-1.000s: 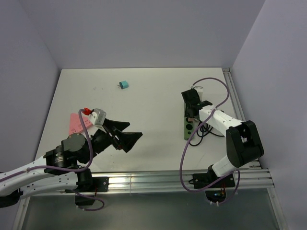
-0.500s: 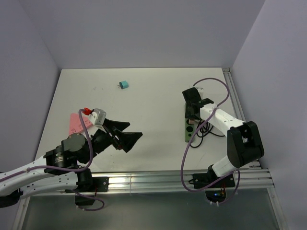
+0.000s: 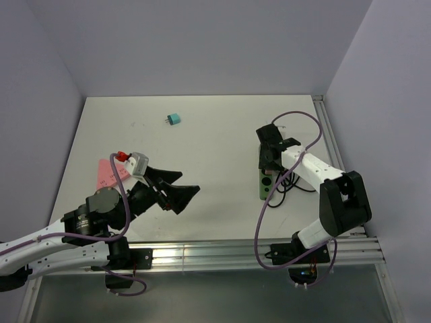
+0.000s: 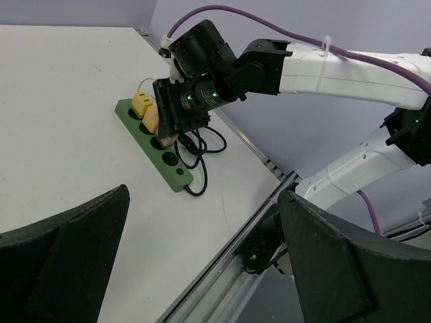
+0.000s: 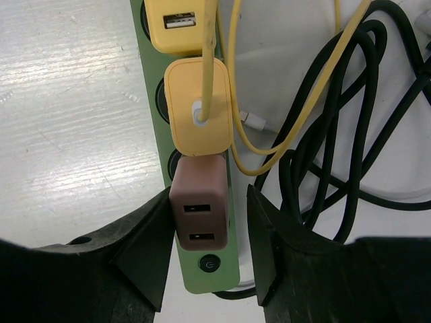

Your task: Insert the plug

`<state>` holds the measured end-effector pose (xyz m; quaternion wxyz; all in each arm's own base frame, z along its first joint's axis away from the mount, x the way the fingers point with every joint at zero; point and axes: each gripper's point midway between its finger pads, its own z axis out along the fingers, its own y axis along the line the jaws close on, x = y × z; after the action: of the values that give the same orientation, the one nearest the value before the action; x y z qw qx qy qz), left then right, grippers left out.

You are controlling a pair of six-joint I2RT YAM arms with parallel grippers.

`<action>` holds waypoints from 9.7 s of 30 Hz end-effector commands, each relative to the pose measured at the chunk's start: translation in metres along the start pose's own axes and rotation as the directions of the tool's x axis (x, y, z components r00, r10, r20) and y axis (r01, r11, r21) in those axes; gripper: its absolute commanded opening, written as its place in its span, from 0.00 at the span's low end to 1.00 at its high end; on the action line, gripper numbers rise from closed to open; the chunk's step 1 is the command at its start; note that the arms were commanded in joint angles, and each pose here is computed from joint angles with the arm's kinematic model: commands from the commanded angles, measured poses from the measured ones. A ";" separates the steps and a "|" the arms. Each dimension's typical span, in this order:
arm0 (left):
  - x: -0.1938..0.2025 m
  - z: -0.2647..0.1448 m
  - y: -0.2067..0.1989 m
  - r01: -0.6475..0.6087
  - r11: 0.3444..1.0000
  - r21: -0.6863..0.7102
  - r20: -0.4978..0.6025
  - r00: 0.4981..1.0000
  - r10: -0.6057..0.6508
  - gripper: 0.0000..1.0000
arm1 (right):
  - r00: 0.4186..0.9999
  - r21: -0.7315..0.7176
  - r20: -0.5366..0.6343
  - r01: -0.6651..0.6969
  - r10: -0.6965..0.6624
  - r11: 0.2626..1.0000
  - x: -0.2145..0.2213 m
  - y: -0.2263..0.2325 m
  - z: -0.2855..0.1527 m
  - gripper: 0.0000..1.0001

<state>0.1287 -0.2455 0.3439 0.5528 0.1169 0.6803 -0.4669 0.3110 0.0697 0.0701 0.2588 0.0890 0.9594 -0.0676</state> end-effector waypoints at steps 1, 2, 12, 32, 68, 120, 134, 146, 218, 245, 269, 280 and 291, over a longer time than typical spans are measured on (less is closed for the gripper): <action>-0.018 -0.002 -0.009 0.012 0.999 0.030 0.046 0.999 -0.014 0.99 | 0.998 -0.013 0.060 -0.021 0.022 1.000 -0.016 -0.005 -0.019 0.52; -0.017 -0.001 -0.010 0.014 0.999 0.030 0.046 0.999 -0.015 0.99 | 0.997 -0.019 0.069 -0.023 0.024 1.000 -0.018 -0.005 -0.023 0.52; -0.014 0.001 -0.012 0.014 0.999 0.040 0.034 0.999 -0.015 0.99 | 0.999 -0.038 0.042 -0.011 0.012 0.999 -0.008 -0.004 -0.023 0.50; -0.013 -0.002 -0.008 0.015 0.999 0.032 0.032 0.999 -0.016 0.99 | 0.997 0.071 -0.082 -0.012 0.018 0.997 0.024 -0.031 0.018 0.00; -0.014 -0.007 -0.012 0.031 0.998 0.061 0.035 0.999 -0.034 0.99 | 0.995 0.057 -0.065 -0.076 0.080 0.995 0.063 -0.012 -0.003 0.08; -0.009 -0.001 -0.010 0.011 0.999 0.035 0.011 1.000 -0.012 0.99 | 0.990 0.074 -0.031 -0.137 0.140 0.988 0.077 -0.002 0.006 0.32; -0.006 0.000 -0.005 0.007 1.000 0.007 0.001 1.000 -0.007 0.99 | 0.968 -0.144 0.187 -0.142 0.168 0.979 0.019 0.031 -0.061 0.75; -0.011 0.008 0.033 -0.077 0.963 -0.258 -0.035 0.997 0.071 0.99 | 0.872 -0.463 0.318 -0.199 0.371 0.864 0.007 0.018 -0.157 0.76; 0.035 0.220 0.511 -0.690 0.703 -0.173 -0.609 0.636 0.474 0.86 | 0.949 -0.597 0.310 0.151 0.052 0.788 0.048 0.066 -0.140 0.74; 0.036 0.227 0.531 -0.657 0.700 -0.280 -0.598 0.690 0.409 0.89 | 0.956 -0.598 0.290 0.141 0.049 0.789 0.051 0.066 -0.139 0.73; 0.009 0.229 0.511 -0.563 0.726 -0.395 -0.541 0.781 0.312 0.00 | 0.956 -0.616 0.248 0.029 0.158 0.787 0.045 0.059 -0.155 0.73; -0.167 0.197 0.336 -0.141 0.856 -0.498 -0.035 0.989 0.143 0.00 | 0.944 -0.711 0.124 -0.131 0.307 0.691 0.041 0.074 -0.175 0.74; -0.149 0.079 0.105 -0.073 0.995 0.065 0.126 0.990 0.065 0.00 | 0.952 -0.895 -0.001 -0.137 0.306 0.424 0.054 0.096 -0.229 0.92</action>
<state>0.3482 -0.1688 0.4507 0.6709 0.0890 0.6248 -0.3893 0.1890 0.1910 0.1960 0.3537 0.0912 0.8529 0.3730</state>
